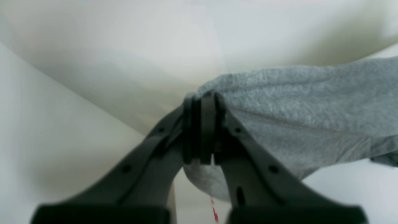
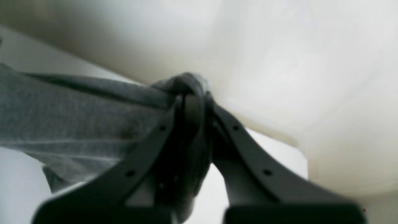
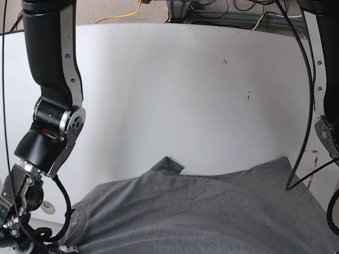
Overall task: Layout the t-shirt on the table in an organized manner, then fold the t-shirt properly
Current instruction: 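Lay the lifted shirt back down flat with both grippers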
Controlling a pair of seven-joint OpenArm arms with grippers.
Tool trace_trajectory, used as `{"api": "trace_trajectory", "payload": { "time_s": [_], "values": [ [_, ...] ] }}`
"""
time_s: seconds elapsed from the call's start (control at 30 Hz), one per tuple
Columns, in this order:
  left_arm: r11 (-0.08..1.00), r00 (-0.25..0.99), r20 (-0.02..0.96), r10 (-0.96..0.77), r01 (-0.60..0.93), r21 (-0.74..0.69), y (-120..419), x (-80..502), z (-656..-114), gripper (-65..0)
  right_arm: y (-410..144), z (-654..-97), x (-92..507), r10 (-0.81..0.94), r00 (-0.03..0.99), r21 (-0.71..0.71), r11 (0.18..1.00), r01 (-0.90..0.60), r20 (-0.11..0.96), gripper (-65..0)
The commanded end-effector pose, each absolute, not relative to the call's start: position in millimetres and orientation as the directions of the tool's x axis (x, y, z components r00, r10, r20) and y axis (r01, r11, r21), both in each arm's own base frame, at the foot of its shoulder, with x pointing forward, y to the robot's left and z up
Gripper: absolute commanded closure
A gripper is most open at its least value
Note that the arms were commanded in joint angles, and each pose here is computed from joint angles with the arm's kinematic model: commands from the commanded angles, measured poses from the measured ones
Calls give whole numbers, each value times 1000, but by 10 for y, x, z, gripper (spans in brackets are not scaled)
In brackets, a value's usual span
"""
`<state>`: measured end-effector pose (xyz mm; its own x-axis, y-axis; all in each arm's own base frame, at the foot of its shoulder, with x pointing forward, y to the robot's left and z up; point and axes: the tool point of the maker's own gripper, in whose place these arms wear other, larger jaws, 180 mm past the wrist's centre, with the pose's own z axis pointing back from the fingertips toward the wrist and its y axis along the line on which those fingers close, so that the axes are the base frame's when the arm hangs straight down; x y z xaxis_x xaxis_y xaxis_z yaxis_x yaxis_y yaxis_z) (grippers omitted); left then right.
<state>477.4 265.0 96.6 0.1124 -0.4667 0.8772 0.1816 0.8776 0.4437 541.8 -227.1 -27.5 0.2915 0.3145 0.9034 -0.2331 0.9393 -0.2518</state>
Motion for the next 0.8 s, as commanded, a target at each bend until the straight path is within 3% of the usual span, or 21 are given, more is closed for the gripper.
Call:
{"api": "trace_trajectory", "payload": {
  "time_s": [0.0, 0.33, 0.57, 0.77],
  "values": [
    [873, 8, 882, -471, 151, 464, 2607, 4679, 1389, 0, -2282, 194, 5455, 301, 199, -258, 942, -217, 933, -5],
    [872, -97, 877, -470, 102, 479, 2586, 4495, 1910, 0, -2292, 629, 5424, 305, 144, -274, 941, -197, 941, -5],
    [870, -111, 876, -470, 111, 481, 2511, 4492, 1952, 0, -2455, 467, 5347, 315, 207, -283, 944, -172, 926, -5],
    [869, -47, 878, -476, 125, 478, 2542, 4549, 1759, 0, -2537, 139, 5172, 356, 236, -333, 934, -134, 904, -5]
  ]
}}
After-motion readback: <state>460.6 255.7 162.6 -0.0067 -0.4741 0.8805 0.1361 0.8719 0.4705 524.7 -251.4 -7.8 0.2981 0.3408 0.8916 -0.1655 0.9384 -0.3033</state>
